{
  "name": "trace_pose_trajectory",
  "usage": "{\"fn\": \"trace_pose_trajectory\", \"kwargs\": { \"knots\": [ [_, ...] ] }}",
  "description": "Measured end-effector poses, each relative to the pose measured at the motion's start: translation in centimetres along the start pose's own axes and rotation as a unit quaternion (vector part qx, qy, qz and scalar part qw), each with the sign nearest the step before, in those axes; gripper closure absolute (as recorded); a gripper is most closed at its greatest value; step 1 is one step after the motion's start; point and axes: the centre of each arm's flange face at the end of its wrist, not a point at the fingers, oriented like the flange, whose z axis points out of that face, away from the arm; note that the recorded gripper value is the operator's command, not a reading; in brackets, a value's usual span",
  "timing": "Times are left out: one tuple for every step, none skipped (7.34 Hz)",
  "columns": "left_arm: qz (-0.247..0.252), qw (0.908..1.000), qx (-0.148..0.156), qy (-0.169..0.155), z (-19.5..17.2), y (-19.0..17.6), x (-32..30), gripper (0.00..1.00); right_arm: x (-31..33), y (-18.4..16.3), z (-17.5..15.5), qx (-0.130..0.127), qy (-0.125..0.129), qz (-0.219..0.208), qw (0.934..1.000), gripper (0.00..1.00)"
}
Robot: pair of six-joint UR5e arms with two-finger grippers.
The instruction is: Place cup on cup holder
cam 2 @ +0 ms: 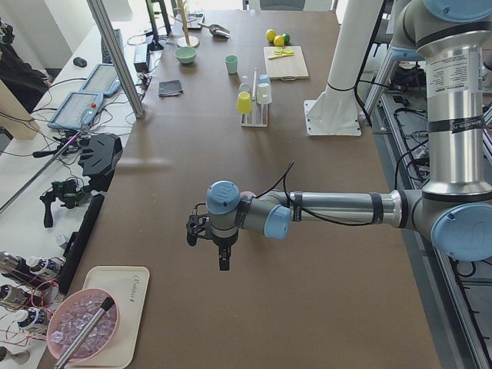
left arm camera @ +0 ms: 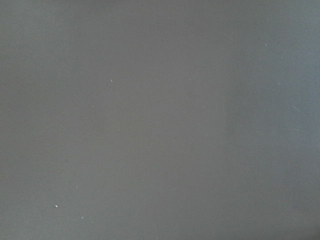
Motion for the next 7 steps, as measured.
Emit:
{"fn": "trace_pose_trajectory", "kwargs": {
  "knots": [
    [-0.001, 1.0000, 0.000, 0.000, 0.01, 0.10, -0.12, 0.01, -0.09, -0.06, -0.11, 0.001, 0.000, -0.001, 1.0000, 0.00],
    [-0.002, 1.0000, -0.001, 0.000, 0.06, 0.25, -0.22, 0.01, -0.17, -0.16, -0.20, 0.002, 0.000, -0.002, 1.0000, 0.00],
    [-0.003, 1.0000, -0.001, 0.000, 0.09, 0.35, -0.31, 0.01, -0.32, -0.31, -0.36, 0.004, 0.000, -0.003, 1.0000, 0.00],
    [-0.003, 1.0000, -0.002, 0.000, 0.11, 0.40, -0.35, 0.01, -0.55, -0.50, -0.61, 0.007, 0.000, -0.005, 1.0000, 0.00],
    [-0.003, 1.0000, -0.002, 0.001, 0.11, 0.45, -0.36, 0.01, -0.65, -0.63, -0.72, 0.008, 0.000, -0.006, 0.9999, 0.00],
    [-0.004, 1.0000, -0.003, 0.001, 0.13, 0.47, -0.37, 0.01, -0.52, -0.61, -0.59, 0.006, 0.000, -0.005, 1.0000, 0.00],
    [-0.005, 1.0000, -0.004, 0.002, 0.16, 0.49, -0.39, 0.01, -0.24, -0.45, -0.30, 0.003, 0.001, -0.002, 1.0000, 0.00]
  ]
}}
